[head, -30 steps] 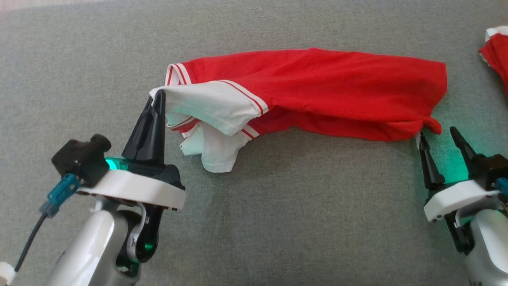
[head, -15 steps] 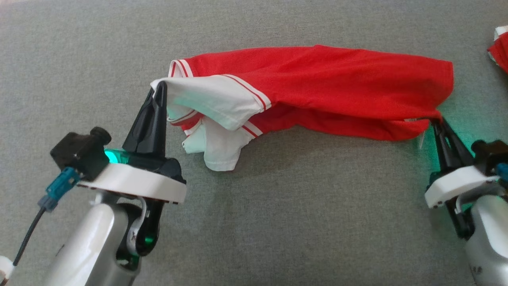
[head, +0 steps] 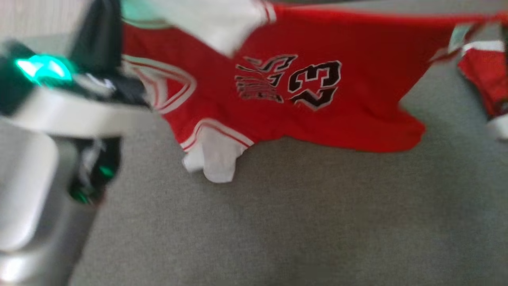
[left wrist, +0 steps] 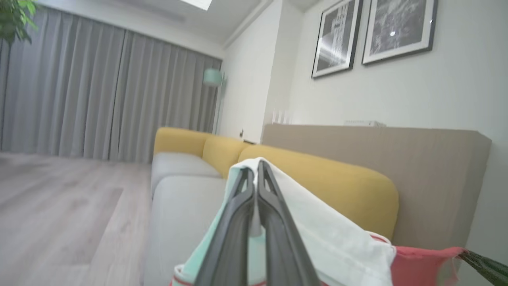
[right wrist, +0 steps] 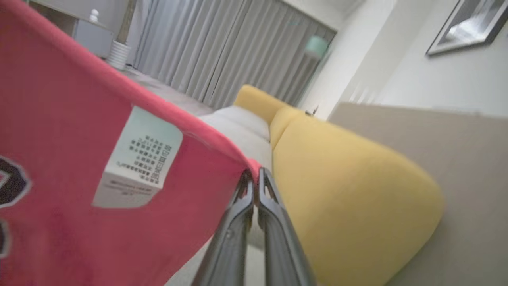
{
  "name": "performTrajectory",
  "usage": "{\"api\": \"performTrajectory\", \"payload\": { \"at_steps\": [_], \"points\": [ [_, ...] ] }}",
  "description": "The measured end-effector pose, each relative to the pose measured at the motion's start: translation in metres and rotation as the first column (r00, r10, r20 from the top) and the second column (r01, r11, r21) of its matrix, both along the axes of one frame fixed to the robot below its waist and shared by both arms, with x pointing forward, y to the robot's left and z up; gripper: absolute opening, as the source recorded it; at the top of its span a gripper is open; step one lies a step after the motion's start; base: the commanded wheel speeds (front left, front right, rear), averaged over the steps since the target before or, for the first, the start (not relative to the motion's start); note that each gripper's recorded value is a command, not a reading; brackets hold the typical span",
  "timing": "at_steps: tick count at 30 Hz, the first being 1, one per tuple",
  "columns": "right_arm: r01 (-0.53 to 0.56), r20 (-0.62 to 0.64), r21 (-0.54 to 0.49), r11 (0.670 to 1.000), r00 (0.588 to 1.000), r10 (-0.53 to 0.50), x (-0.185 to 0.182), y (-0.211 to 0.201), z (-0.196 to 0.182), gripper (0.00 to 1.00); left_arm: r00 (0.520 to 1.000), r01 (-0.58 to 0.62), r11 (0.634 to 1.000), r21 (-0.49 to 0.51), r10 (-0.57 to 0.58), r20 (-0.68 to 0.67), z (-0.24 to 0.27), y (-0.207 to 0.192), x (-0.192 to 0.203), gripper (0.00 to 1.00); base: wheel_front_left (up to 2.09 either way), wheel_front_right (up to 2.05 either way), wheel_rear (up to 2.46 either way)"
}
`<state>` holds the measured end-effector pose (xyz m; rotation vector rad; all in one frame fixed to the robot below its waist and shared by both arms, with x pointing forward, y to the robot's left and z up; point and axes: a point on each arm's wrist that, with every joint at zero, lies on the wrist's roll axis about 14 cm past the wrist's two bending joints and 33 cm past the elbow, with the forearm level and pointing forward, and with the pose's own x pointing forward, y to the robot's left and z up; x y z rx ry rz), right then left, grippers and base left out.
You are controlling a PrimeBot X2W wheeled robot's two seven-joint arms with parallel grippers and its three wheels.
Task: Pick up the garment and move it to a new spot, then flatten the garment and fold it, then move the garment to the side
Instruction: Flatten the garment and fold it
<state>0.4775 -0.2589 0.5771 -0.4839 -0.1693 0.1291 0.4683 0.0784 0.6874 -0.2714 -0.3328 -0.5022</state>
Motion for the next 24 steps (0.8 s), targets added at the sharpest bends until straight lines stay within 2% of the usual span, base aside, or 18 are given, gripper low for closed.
{"api": "performTrajectory", "payload": {
  "at_steps": [3,6,11,15,20,24],
  "points": [
    [-0.026,0.120,-0.068,0.997,0.992,0.034,-0.003,0.008,0.060,0.00,0.989,-0.001,1.000,-0.005,0.002,0.150,0.058,0.003,-0.009,0.00,0.00,0.00,0.00],
    [-0.025,0.220,-0.124,0.992,0.974,0.052,-0.010,0.012,0.113,0.00,0.953,0.009,1.000,-0.001,-0.008,0.303,0.118,0.002,-0.025,0.00,0.00,0.00,0.00],
    [-0.021,0.297,-0.172,0.985,0.952,0.072,-0.010,0.015,0.166,0.00,0.900,-0.001,1.000,0.021,-0.008,0.436,0.180,0.002,-0.033,0.00,0.00,0.00,0.00],
    [-0.053,0.261,-0.185,0.981,0.960,0.101,0.017,0.027,0.168,0.00,0.930,-0.058,0.997,0.054,0.035,0.366,0.177,0.010,0.009,0.00,0.00,0.00,0.00],
    [-0.090,0.151,-0.170,0.981,0.982,0.116,0.069,0.035,0.138,0.00,0.969,-0.095,0.990,0.101,0.069,0.236,0.134,0.017,0.076,0.00,0.00,0.00,0.00],
    [-0.109,0.127,-0.190,0.976,0.983,0.134,0.109,0.038,0.121,0.00,0.982,-0.092,0.988,0.122,0.070,0.178,0.099,0.011,0.121,0.00,0.00,0.00,0.00]
  ]
}}
